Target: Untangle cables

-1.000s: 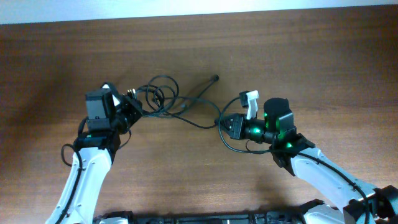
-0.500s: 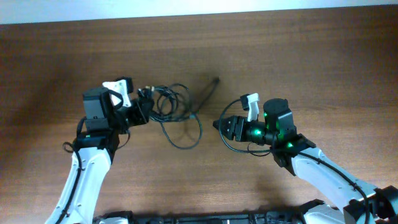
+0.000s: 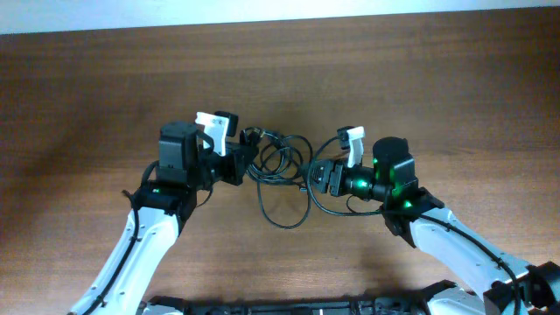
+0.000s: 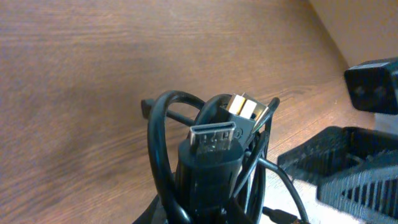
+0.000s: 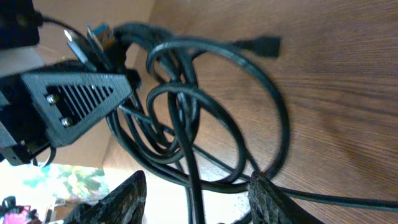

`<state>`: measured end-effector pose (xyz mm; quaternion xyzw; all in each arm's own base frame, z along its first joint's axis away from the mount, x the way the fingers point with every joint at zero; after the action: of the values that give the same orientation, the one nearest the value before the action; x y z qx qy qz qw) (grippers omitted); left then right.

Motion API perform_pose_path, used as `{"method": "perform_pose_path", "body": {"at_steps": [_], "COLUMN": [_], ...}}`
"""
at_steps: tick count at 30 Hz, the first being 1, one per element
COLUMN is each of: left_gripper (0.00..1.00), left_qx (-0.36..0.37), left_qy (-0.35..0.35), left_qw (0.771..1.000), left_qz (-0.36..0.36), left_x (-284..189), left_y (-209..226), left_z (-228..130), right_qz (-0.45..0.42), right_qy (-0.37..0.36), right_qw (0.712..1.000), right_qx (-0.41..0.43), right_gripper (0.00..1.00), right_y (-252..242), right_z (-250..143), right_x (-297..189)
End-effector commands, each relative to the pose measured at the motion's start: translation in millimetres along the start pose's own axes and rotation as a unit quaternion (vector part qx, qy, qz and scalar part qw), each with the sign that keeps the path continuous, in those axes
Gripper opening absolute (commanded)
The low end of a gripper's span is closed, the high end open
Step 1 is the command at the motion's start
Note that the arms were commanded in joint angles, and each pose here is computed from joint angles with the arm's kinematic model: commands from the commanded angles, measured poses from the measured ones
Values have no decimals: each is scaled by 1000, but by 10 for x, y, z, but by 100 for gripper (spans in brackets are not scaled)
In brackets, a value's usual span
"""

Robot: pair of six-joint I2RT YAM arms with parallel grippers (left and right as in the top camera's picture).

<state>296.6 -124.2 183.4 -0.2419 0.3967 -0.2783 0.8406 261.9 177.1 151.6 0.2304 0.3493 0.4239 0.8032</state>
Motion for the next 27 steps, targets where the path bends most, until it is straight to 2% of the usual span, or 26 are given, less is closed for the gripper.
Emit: {"method": "perform_pose_path", "body": {"at_steps": [1, 4, 7, 9, 12, 14, 16, 19, 23, 27], "left_gripper": [0, 1, 1, 0, 0, 0, 0, 0, 0, 0], "left_qx": [23, 24, 24, 24, 16, -48, -138, -271, -409, -455], "left_qy": [-8, -5, -5, -5, -26, -60, -100, -143, -170, -203], "left_qw": [1000, 999, 999, 999, 999, 992, 970, 914, 845, 813], "left_qz": [-20, -21, -21, -21, 29, 101, 175, 264, 299, 302], "left_x": [2, 10, 10, 10, 3, -43, -139, -321, -481, -544], "left_y": [-151, -166, -166, -165, -46, 156, 401, 737, 966, 1037], "left_z": [26, 11, 11, 12, 59, 122, 158, 99, -15, 11], "right_qz": [24, 24, 24, 24, 24, 25, 28, 27, 24, 23], "right_qy": [17, 22, 22, 22, 22, 26, 27, 27, 25, 27], "right_qw": [998, 998, 998, 998, 998, 998, 998, 998, 998, 998], "right_qx": [-49, -55, -55, -55, -55, -52, -52, -52, -52, -51], "right_gripper": [47, 41, 17, 4, 4, 4, 4, 4, 4, 4], "right_y": [163, 201, 200, 196, 197, 196, 203, 201, 194, 189], "right_z": [-90, -124, -124, -122, -125, -136, -140, -139, -136, -142], "right_x": [64, 96, 95, 93, 94, 93, 92, 92, 93, 93]}}
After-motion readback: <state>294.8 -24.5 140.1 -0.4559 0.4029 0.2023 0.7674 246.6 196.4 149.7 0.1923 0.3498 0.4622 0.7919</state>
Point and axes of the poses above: each gripper's point midway between its finger pads, its own x axis out along the fingers, its own y axis along the line the jaws close on, z = x × y, the point moved 6 cm from there along -x, back along the fingers, and after that the axes turned 13 degrees about -x, right-handed, at the moved point
